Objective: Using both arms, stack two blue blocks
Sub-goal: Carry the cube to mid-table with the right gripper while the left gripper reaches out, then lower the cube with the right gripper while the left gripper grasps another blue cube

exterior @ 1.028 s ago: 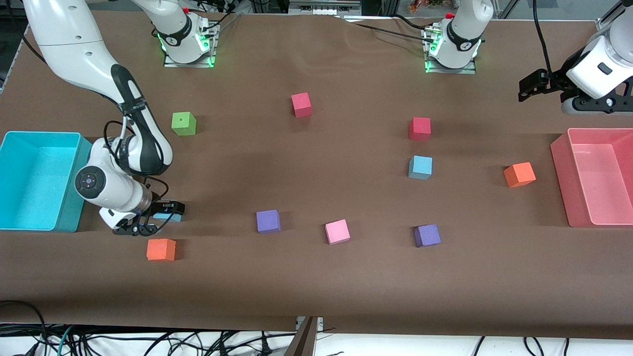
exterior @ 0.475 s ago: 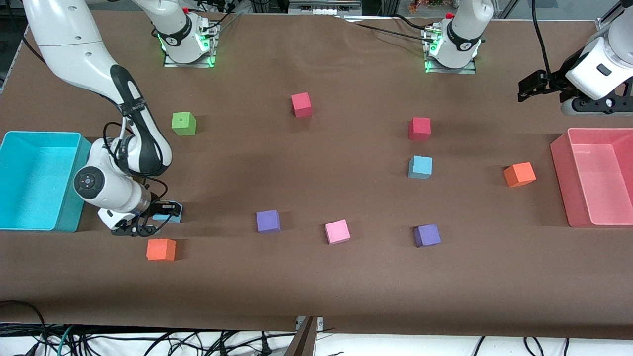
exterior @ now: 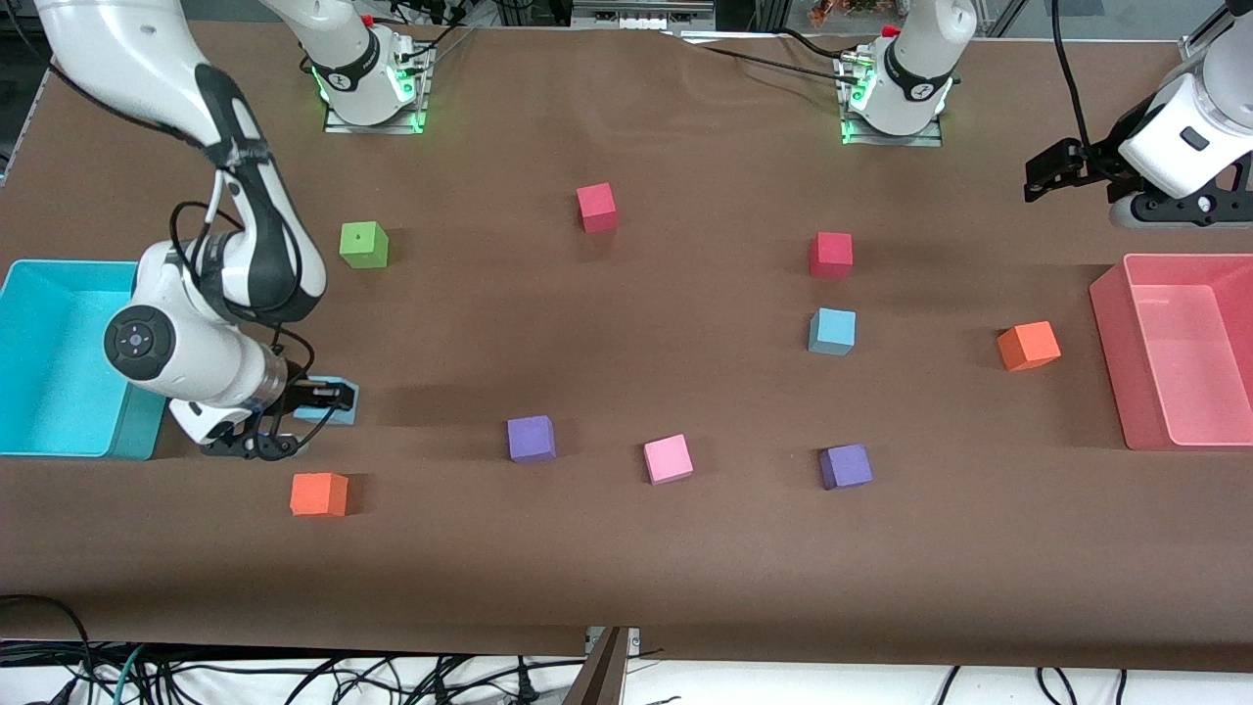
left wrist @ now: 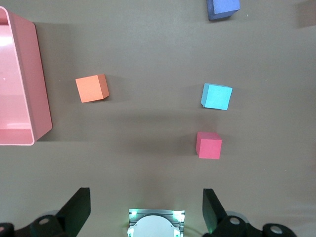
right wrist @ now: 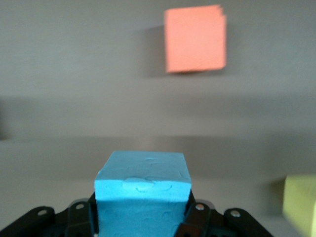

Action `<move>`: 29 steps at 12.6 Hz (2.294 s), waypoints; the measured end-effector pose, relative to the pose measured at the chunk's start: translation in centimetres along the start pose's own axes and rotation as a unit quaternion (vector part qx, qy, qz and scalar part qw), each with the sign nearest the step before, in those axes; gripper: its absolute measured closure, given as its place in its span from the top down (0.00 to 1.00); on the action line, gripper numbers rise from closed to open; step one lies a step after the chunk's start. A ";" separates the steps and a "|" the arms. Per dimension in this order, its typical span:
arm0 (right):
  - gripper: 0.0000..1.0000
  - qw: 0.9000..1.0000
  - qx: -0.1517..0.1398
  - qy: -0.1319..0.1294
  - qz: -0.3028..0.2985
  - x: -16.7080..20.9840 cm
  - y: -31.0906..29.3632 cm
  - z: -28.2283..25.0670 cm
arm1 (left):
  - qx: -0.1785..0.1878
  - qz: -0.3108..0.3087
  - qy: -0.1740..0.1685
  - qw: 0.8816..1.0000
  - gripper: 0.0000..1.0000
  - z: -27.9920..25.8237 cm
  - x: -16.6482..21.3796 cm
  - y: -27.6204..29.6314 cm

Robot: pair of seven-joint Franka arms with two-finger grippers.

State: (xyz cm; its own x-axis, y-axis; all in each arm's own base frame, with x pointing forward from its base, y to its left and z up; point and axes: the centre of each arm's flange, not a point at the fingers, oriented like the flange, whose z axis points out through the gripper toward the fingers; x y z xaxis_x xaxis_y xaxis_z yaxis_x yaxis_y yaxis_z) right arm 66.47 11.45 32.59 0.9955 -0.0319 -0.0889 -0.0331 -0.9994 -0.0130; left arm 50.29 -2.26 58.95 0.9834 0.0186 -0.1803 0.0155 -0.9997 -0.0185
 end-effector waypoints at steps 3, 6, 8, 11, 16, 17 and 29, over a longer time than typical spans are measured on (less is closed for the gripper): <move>0.59 1.000 -0.004 -0.004 -0.005 -2.3 -9.7 -2.4 | 0.000 0.000 0.000 1.000 1.00 0.0 0.0 0.0; 0.59 1.000 -0.007 0.001 0.012 -5.7 -18.9 -0.5 | 0.000 0.000 -0.001 1.000 1.00 0.0 0.0 0.0; 0.59 0.999 0.005 0.021 0.031 -7.5 -25.0 1.9 | 0.000 0.000 -0.001 1.000 1.00 0.1 0.0 0.0; 0.59 0.997 0.036 0.053 0.052 -10.0 -33.3 6.2 | 0.000 0.000 -0.002 1.000 1.00 0.1 0.0 0.0; 0.59 0.995 0.063 0.074 0.030 -11.5 -39.0 13.9 | -0.017 -0.015 -0.015 1.000 1.00 2.0 1.6 1.5; 0.59 0.995 0.064 0.075 0.027 -11.5 -39.3 14.3 | -0.020 -0.021 -0.016 0.999 1.00 2.9 2.5 3.0; 1.00 0.993 0.057 0.080 -0.067 -11.6 -40.1 9.2 | -0.027 0.010 0.064 0.998 1.00 26.4 7.6 14.9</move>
State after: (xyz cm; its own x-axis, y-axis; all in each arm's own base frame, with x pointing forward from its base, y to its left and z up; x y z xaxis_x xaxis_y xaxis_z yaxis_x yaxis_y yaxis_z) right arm 55.42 52.05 25.00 0.9927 0.0902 0.0805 0.1000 -0.9869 -0.1266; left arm 53.27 -16.63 31.32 0.9986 -0.0008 -0.0536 0.0012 -0.9993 0.0375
